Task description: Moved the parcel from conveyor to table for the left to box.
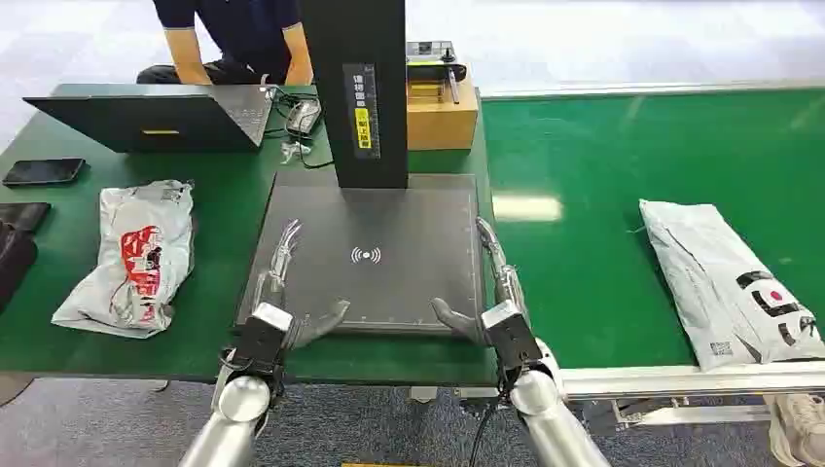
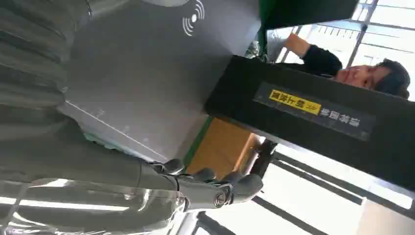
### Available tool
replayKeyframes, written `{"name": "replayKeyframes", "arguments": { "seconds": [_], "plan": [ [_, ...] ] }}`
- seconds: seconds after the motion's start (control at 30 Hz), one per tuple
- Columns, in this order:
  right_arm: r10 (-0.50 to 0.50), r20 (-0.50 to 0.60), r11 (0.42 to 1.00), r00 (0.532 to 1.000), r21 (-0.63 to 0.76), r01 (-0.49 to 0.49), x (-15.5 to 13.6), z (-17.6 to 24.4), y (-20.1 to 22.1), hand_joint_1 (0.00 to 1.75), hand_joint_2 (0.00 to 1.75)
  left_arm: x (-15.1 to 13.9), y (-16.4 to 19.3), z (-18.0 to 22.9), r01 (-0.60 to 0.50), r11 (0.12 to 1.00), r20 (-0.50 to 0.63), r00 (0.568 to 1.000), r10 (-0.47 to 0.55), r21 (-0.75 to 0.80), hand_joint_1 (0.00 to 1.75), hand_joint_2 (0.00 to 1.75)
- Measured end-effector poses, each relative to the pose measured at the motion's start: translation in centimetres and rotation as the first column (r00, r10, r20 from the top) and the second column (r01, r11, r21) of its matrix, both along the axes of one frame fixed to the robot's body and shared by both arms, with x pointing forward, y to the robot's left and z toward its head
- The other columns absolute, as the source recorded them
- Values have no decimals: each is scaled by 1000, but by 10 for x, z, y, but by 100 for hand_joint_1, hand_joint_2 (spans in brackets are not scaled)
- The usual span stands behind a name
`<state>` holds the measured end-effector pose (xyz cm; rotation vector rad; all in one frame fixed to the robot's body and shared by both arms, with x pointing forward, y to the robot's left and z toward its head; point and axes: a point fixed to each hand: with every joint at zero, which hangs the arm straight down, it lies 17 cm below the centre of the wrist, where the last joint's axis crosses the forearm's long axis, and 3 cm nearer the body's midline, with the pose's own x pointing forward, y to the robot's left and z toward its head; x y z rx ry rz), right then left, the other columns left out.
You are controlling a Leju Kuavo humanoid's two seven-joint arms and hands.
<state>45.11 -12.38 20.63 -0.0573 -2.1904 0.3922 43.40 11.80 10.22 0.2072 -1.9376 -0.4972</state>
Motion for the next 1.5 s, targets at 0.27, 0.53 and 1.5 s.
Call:
{"name": "replayKeyframes", "arguments": {
  "seconds": [0.27, 0.53, 1.5],
  "plan": [
    [8, 35, 1000, 999, 1, -8, 6, 16, 4, 0, 175, 1, 2, 4, -8, 1000, 13, 1000, 8, -12, 0, 175],
    [7, 48, 1000, 999, 4, -8, 9, 23, 5, 0, 175, 2, 3, 5, -14, 1000, 16, 1000, 14, -16, 0, 175],
    [-5, 99, 1000, 995, 1, 5, 14, 47, 3, 0, 175, 19, 4, 29, -9, 998, 50, 999, 12, -64, 0, 175]
  ]
}}
